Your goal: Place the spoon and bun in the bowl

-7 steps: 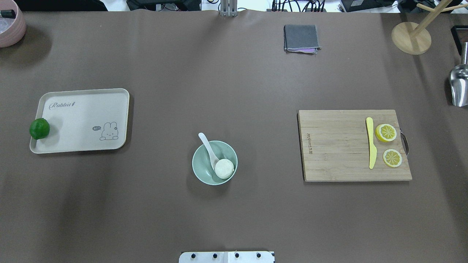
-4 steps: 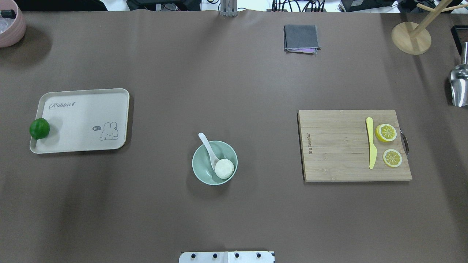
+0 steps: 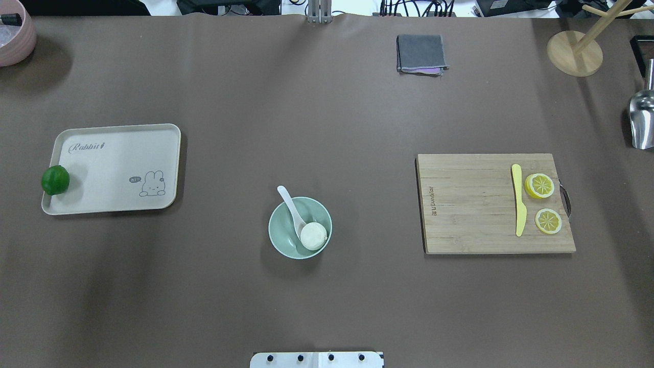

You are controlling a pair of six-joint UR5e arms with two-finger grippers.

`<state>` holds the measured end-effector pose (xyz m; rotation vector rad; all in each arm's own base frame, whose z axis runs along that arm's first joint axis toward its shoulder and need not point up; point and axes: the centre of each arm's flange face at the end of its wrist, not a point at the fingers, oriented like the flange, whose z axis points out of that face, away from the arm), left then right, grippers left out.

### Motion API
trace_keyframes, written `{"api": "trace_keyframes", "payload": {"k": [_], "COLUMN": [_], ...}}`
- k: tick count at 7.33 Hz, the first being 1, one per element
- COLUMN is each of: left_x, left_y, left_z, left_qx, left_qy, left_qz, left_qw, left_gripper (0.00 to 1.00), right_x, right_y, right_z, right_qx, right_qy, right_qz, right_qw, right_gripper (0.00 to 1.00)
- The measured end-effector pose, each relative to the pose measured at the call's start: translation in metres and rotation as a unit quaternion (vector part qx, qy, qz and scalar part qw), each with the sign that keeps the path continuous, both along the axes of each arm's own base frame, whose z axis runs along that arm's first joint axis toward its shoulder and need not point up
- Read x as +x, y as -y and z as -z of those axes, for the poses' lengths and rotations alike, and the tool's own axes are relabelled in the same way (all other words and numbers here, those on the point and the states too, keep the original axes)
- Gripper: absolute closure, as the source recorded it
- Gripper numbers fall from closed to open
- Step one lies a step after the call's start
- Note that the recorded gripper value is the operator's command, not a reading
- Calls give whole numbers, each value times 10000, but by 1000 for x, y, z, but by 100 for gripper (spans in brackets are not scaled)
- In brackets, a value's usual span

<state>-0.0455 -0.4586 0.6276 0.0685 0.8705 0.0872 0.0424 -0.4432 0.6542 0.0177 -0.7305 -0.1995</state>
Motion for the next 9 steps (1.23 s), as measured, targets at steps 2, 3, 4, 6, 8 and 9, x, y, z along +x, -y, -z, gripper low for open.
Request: {"api": "trace_keyframes", "payload": {"k": [2,3,4,6,8,9], "left_x": [0,0,0,0,0,0], "left_y": [0,0,0,0,0,0], "left_z": [0,0,0,1,2,2], "left_qx": [3,2,3,10,16,16], "left_qy": [0,-2,-5,-8,-8,-8], "left_qz": [0,0,0,0,-1,0], "left_qw": [10000,10000,10000,10000,10000,10000], "left_gripper": [1,1,1,1,1,1], "right_x": [-1,-1,-1,-1,-1,-1], "right_y": [0,0,0,0,1,1], "right_z": [1,2,2,3,3,4], "right_qx": [1,7,13,18,22,24], "right_qy": [69,86,93,97,98,98], "right_qz": [0,2,3,0,-2,-2], "right_qw": [10000,10000,10000,10000,9999,9999], "right_gripper": [0,0,0,0,0,0]}}
